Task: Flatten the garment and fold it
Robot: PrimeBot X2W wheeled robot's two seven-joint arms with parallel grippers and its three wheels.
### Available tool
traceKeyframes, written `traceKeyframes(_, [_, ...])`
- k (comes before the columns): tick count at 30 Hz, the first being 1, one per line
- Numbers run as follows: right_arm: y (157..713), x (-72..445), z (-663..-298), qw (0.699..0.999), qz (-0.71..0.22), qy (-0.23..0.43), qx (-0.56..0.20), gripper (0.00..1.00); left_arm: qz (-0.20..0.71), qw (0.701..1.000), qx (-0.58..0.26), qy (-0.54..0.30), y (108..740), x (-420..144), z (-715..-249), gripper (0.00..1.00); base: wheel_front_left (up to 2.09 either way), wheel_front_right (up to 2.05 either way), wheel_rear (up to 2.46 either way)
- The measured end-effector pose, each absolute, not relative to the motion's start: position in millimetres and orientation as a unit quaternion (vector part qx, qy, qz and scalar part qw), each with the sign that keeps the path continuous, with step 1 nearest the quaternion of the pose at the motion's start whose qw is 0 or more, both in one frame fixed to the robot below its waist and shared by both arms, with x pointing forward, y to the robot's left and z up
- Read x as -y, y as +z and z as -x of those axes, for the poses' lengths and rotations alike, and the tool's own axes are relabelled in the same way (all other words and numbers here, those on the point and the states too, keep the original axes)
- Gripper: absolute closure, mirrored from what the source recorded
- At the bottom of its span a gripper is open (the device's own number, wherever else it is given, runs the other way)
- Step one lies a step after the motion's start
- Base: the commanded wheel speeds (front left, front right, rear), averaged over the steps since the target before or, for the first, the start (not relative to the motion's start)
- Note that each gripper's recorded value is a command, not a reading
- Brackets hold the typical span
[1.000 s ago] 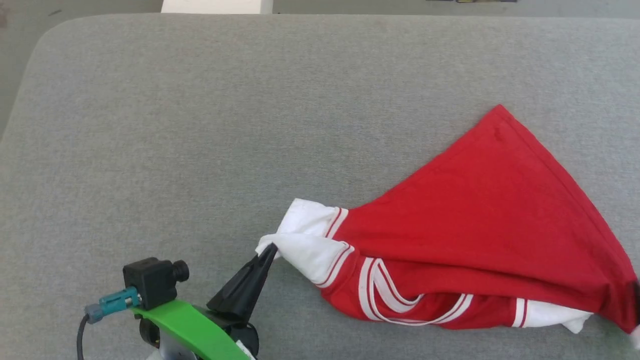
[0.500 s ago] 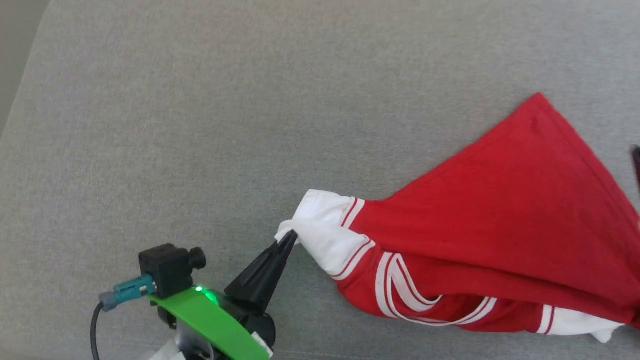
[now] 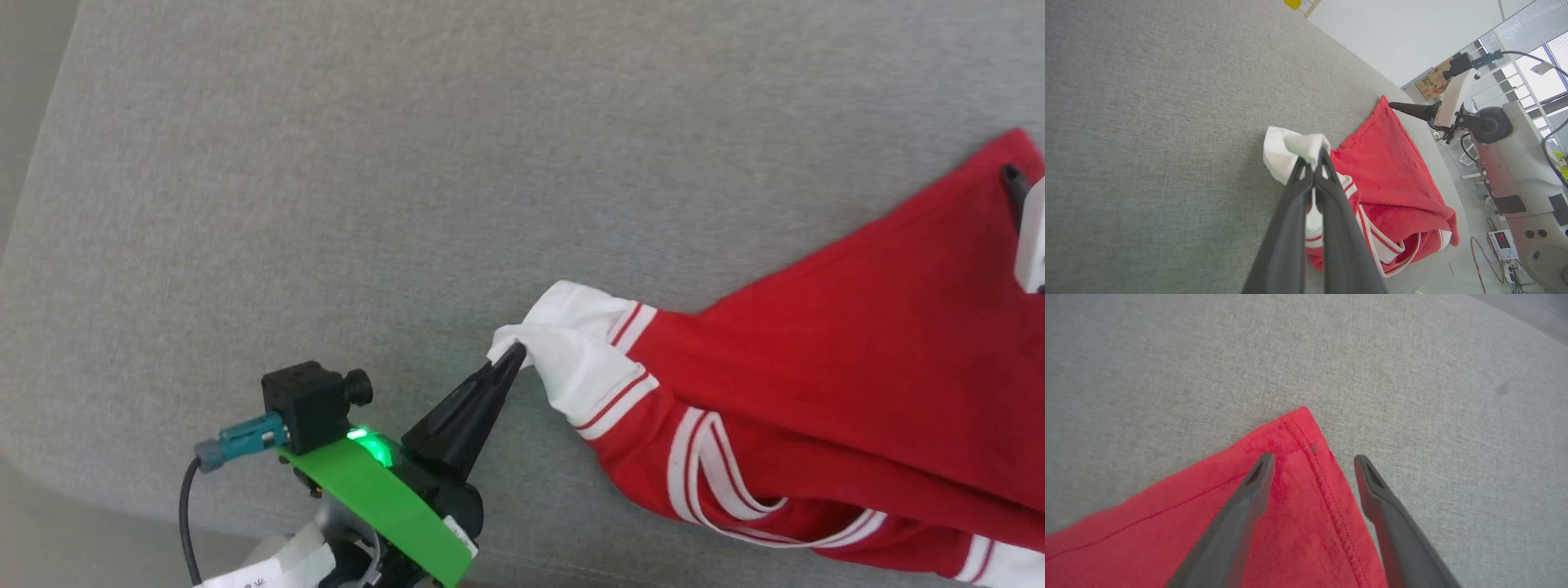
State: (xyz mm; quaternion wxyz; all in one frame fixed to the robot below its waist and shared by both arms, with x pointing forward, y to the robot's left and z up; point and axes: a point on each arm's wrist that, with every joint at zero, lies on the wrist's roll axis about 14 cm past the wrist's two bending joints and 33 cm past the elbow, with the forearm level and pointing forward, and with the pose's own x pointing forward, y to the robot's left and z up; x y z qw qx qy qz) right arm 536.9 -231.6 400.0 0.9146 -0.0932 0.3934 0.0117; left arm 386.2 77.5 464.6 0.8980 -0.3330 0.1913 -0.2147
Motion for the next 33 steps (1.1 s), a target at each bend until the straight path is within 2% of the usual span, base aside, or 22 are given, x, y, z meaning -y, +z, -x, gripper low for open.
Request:
traceKeyframes(3, [380.3,229.5,-538.5,0.904,0.093,0.015,-0.418,0.00,0.334,0.899,-0.198,-0.202,456.4,-82.5,-387.8,1.00,0.00,0.00,0.00])
traceKeyframes(4, [375.5,229.0,-538.6,0.901,0.093,0.015,-0.425,0.27,0.334,0.899,-0.200,-0.200,454.2,-83.7,-388.0,1.00,0.00,0.00,0.00])
traceKeyframes(5, [372.3,228.3,-540.3,0.898,0.090,0.015,-0.429,0.58,0.334,0.899,-0.202,-0.197,451.8,-85.1,-388.5,1.00,0.00,0.00,0.00])
traceKeyframes(6, [370.4,227.0,-542.6,0.897,0.087,0.017,-0.433,1.00,0.334,0.900,-0.204,-0.194,449.5,-86.8,-388.9,1.00,0.00,0.00,0.00])
traceKeyframes(13, [371.3,222.7,-547.1,0.894,0.077,0.023,-0.440,1.00,0.331,0.901,-0.208,-0.186,444.2,-91.5,-390.5,1.00,0.00,0.00,0.00])
traceKeyframes(18, [387.5,221.2,-547.6,0.917,0.041,0.016,-0.397,1.00,0.330,0.908,-0.184,-0.184,453.2,-95.2,-394.2,1.00,0.00,0.00,0.00])
traceKeyframes(19, [393.2,220.0,-548.2,0.925,0.026,0.014,-0.379,1.00,0.328,0.911,-0.173,-0.180,456.3,-98.5,-396.2,1.00,0.00,0.00,0.00])
traceKeyframes(20, [414.9,212.7,-550.2,0.948,-0.016,0.012,-0.318,1.00,0.299,0.933,-0.128,-0.153,467.9,-116.3,-406.0,1.00,0.00,0.00,0.00])
traceKeyframes(24, [454.2,202.8,-548.7,0.970,-0.073,0.014,-0.232,1.00,0.253,0.955,-0.067,-0.138,493.0,-130.1,-421.1,1.00,0.00,0.00,0.00])
traceKeyframes(33, [573.9,172.3,-544.0,0.985,-0.144,0.063,-0.068,1.00,0.157,0.968,0.062,-0.184,599.9,-129.9,-461.9,1.00,0.00,0.00,0.00])
